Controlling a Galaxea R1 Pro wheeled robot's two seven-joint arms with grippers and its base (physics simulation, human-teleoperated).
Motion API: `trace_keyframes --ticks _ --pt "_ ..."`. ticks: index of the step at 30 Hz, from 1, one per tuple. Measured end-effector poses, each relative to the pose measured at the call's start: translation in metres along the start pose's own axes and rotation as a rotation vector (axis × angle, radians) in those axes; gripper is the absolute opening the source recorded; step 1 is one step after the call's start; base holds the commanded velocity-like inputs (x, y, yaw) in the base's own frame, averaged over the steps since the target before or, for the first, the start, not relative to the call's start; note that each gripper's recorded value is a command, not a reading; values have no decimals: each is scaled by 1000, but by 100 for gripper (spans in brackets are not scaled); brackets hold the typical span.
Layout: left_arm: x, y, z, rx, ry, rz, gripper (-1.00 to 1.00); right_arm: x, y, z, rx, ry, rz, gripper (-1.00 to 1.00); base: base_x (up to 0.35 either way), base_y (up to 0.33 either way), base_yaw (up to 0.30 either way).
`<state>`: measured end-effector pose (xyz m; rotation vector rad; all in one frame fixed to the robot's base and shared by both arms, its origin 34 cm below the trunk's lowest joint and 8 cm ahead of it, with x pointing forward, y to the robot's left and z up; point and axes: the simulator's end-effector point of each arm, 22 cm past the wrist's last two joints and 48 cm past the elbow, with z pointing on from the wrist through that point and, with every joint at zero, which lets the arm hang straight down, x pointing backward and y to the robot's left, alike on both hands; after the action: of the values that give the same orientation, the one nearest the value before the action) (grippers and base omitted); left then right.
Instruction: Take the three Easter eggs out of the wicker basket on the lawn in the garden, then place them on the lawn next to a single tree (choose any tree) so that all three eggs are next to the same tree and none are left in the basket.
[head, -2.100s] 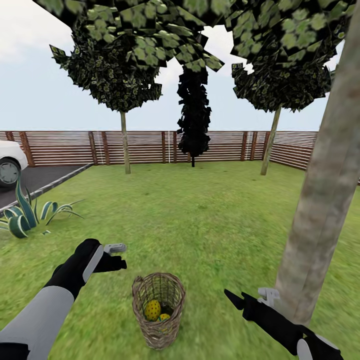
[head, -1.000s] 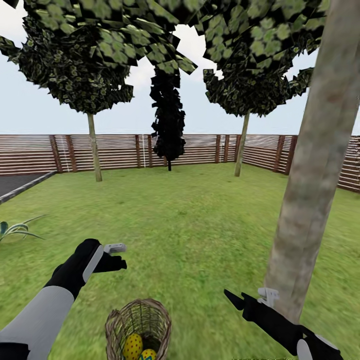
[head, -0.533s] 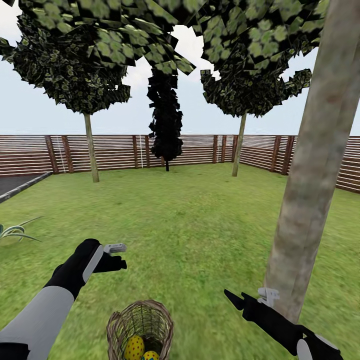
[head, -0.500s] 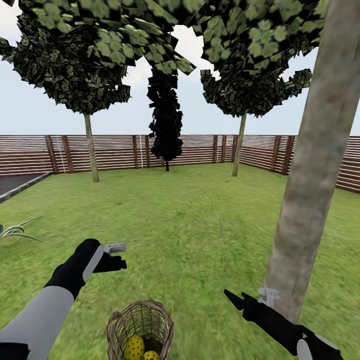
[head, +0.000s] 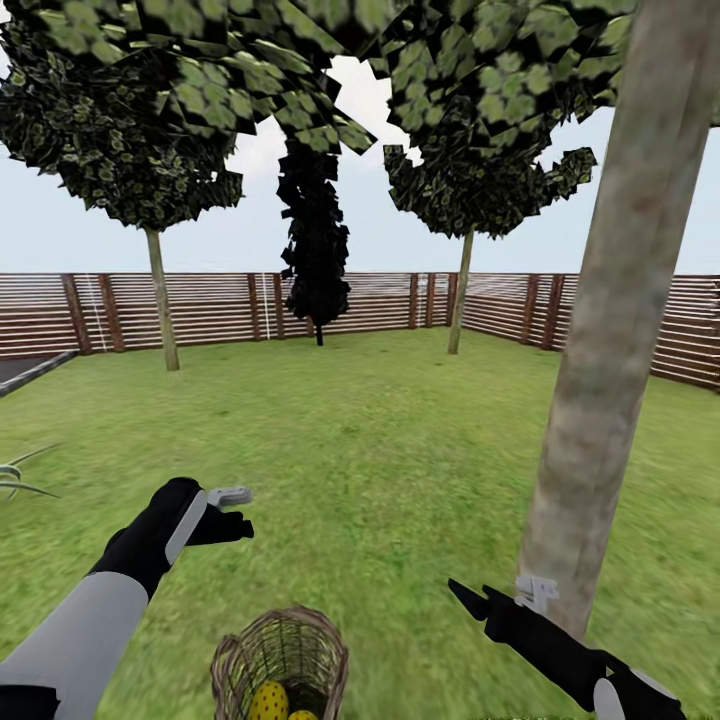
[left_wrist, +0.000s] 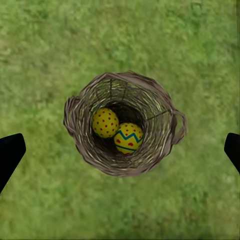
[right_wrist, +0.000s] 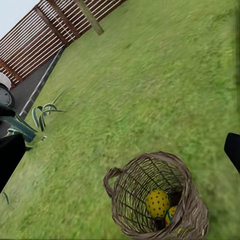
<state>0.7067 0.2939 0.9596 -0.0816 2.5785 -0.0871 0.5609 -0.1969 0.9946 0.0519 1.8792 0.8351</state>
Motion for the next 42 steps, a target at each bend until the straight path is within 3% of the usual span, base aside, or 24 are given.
trace_keyframes --ticks 19,42 --pt "-5 -1 -10 2 -19 0 100 -6 5 -3 -9 -15 -9 100 61 281 -186" --pt "-7 -1 -13 0 -26 3 100 -8 7 -4 -11 -21 -12 100 120 15 -64"
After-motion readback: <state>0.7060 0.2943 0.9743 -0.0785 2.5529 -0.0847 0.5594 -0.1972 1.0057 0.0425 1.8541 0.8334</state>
